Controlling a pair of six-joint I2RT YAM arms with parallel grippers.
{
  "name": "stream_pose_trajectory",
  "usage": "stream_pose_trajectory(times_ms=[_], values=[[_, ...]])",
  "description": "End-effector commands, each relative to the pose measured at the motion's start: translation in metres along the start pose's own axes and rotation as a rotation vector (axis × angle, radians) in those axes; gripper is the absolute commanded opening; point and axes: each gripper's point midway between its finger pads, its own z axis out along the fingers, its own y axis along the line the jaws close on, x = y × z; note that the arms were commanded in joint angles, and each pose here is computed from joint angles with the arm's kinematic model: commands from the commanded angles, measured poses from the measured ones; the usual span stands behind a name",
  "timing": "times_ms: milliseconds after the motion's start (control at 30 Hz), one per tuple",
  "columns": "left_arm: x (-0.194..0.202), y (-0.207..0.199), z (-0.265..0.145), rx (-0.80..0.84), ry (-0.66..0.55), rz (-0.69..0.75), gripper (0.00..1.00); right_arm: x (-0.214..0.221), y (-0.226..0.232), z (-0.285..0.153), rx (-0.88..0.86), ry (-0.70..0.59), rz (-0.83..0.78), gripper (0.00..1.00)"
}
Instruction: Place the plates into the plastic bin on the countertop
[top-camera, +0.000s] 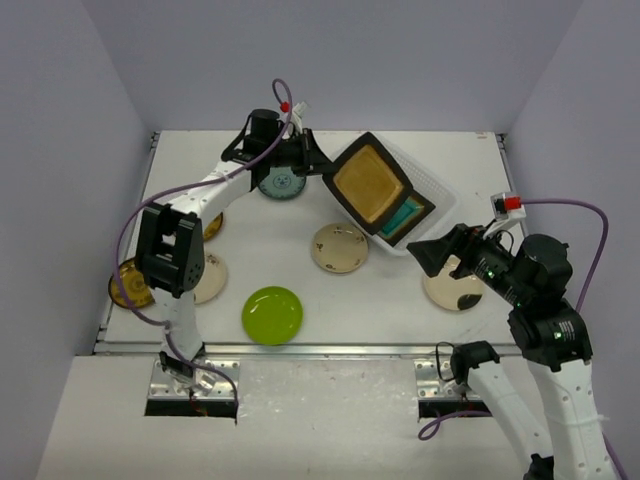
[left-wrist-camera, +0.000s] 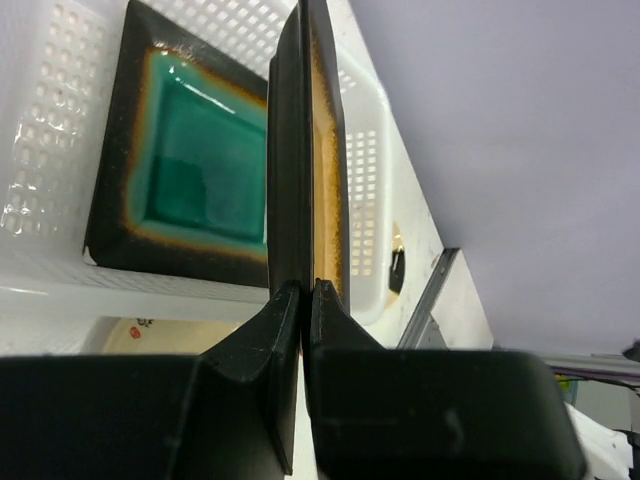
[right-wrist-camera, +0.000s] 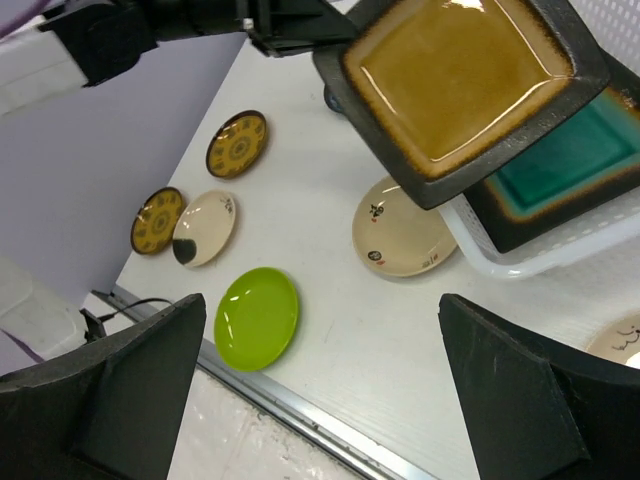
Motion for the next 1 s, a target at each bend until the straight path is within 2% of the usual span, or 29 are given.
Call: stream_pose_trajectory(times_ms=[0,233,433,467,533,567,633,767,867,933,967], values=[[-0.040,-0.017,0.018,0.111,-0.039,0.118,0.00,-0.005,0.008,-0.007,-0.028,-0.022,-0.027,0.99],[-0.032,0.025,0.057,0.101,0.008,0.064,0.00,-0.002,0.012,-0.013,-0.048,-0.017,-0.040,0.99],[-0.012,0.040,0.071,0.076,0.049,0.036,0.00,0.006,0.008,-0.011,-0.044,0.001,-0.037,0.99],[-0.009,0.041,0.073,0.065,0.052,0.035,0.04,0.007,0.008,-0.010,-0.047,0.006,-0.036,0.99],[-0.004,0.043,0.076,0.031,0.057,0.031,0.27,0.008,0.008,-0.008,-0.053,0.013,-0.036,0.99],[-0.004,0.045,0.076,-0.005,0.051,0.031,0.32,0.009,0.007,-0.007,-0.052,0.018,-0.037,0.99],[-0.004,0.043,0.078,-0.058,0.041,0.058,0.51,0.012,0.005,-0.004,-0.047,0.033,-0.035,0.99],[-0.005,0.033,0.082,-0.114,0.035,0.097,0.67,0.023,-0.004,0.005,-0.033,0.072,-0.022,0.99],[-0.006,0.032,0.082,-0.143,0.035,0.102,0.71,0.030,-0.008,0.009,-0.031,0.092,-0.014,0.99],[-0.004,0.034,0.080,-0.187,0.039,0.101,1.00,0.035,-0.014,0.014,-0.012,0.109,-0.002,0.99],[-0.006,0.033,0.078,-0.207,0.035,0.104,1.00,0.037,-0.018,0.015,0.006,0.116,0.004,0.99]])
